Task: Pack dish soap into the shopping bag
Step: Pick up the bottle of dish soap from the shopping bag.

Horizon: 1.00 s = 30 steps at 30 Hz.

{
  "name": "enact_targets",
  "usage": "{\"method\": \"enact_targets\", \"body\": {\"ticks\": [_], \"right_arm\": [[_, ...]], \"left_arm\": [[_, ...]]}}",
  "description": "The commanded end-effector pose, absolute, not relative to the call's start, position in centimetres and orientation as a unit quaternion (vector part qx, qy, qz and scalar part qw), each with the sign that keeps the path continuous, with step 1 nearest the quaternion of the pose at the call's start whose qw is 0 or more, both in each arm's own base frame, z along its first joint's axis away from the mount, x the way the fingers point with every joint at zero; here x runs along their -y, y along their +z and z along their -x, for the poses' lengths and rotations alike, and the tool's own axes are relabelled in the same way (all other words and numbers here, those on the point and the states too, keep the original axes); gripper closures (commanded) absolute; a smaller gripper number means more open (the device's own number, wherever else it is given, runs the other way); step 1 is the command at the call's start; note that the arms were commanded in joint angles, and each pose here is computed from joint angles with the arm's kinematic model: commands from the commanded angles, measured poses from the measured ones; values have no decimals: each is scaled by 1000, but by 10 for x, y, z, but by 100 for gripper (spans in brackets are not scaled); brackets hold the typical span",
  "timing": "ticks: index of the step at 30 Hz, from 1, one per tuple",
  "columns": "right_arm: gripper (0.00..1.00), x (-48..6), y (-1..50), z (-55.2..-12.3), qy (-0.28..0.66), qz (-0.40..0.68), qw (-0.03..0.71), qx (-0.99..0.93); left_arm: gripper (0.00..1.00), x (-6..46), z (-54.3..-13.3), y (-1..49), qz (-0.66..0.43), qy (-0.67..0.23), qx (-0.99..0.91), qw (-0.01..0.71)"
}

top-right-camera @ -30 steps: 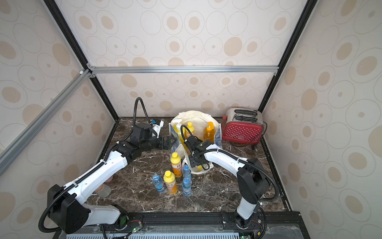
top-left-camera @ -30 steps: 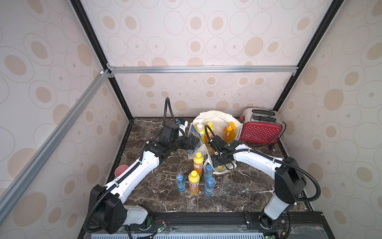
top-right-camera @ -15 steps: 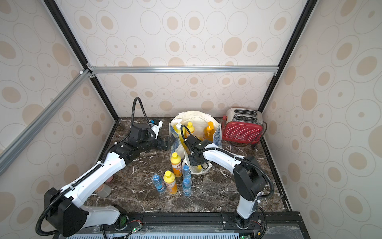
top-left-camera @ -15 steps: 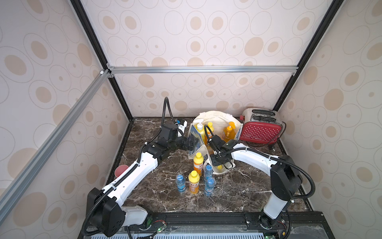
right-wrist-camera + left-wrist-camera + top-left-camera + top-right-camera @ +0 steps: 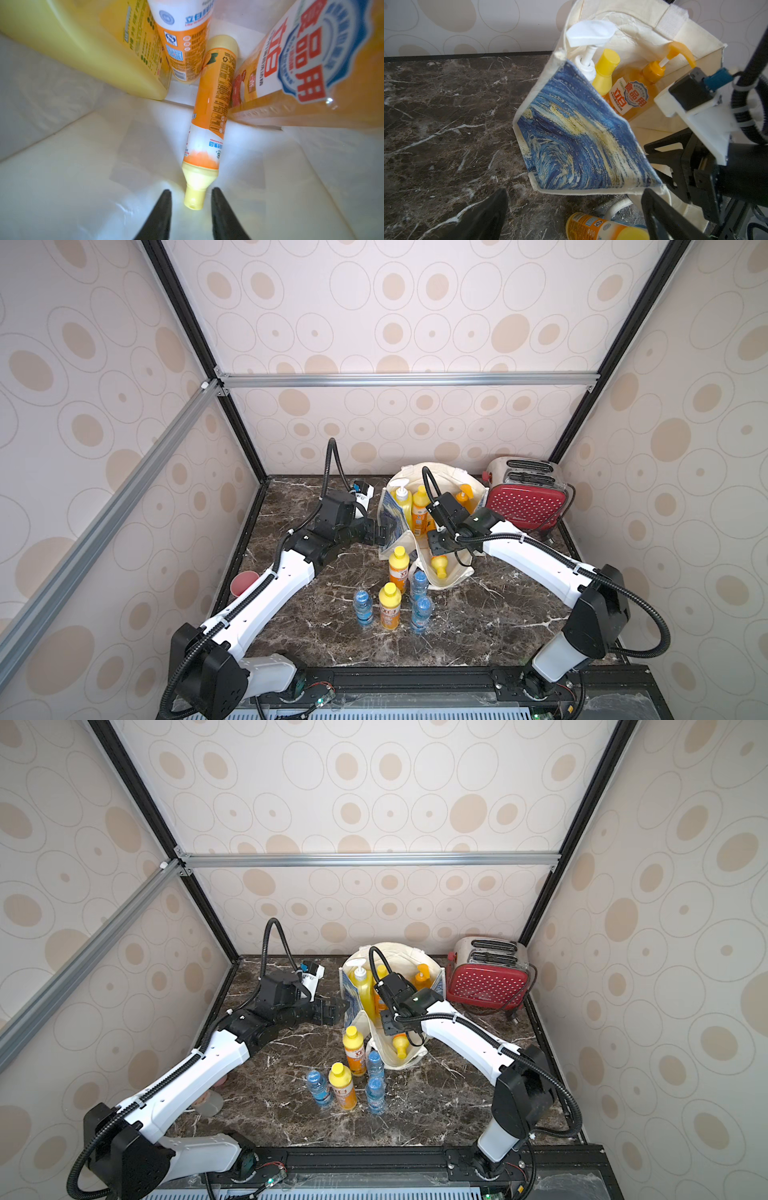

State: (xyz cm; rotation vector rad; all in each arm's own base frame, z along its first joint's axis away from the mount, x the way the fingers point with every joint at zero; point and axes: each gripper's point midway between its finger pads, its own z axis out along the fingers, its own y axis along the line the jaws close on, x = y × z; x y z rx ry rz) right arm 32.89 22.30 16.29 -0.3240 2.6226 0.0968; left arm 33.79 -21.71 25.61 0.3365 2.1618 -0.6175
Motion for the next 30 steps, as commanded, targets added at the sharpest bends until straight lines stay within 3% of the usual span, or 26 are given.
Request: {"method": "enact_targets", "body": {"ticks": [1, 21, 23, 27, 30], "right_arm": [[55, -218, 133, -320, 30, 102, 210, -972], [36, -223, 46, -328, 28, 58, 169, -984], [40, -223, 40, -330, 28, 58, 166, -984], [65, -221, 42, -333, 25, 62, 169, -983], [78, -219, 61, -335, 18, 72, 180, -981]], "left_arm": [[1, 218, -340, 255, -142, -239, -859, 430], [1, 213, -332, 264, -134, -250, -847, 450], [1, 213, -332, 265, -133, -250, -846, 451], [1, 212, -333, 264, -133, -247, -847, 451], [1, 212, -333, 263, -133, -246, -848, 451]]}}
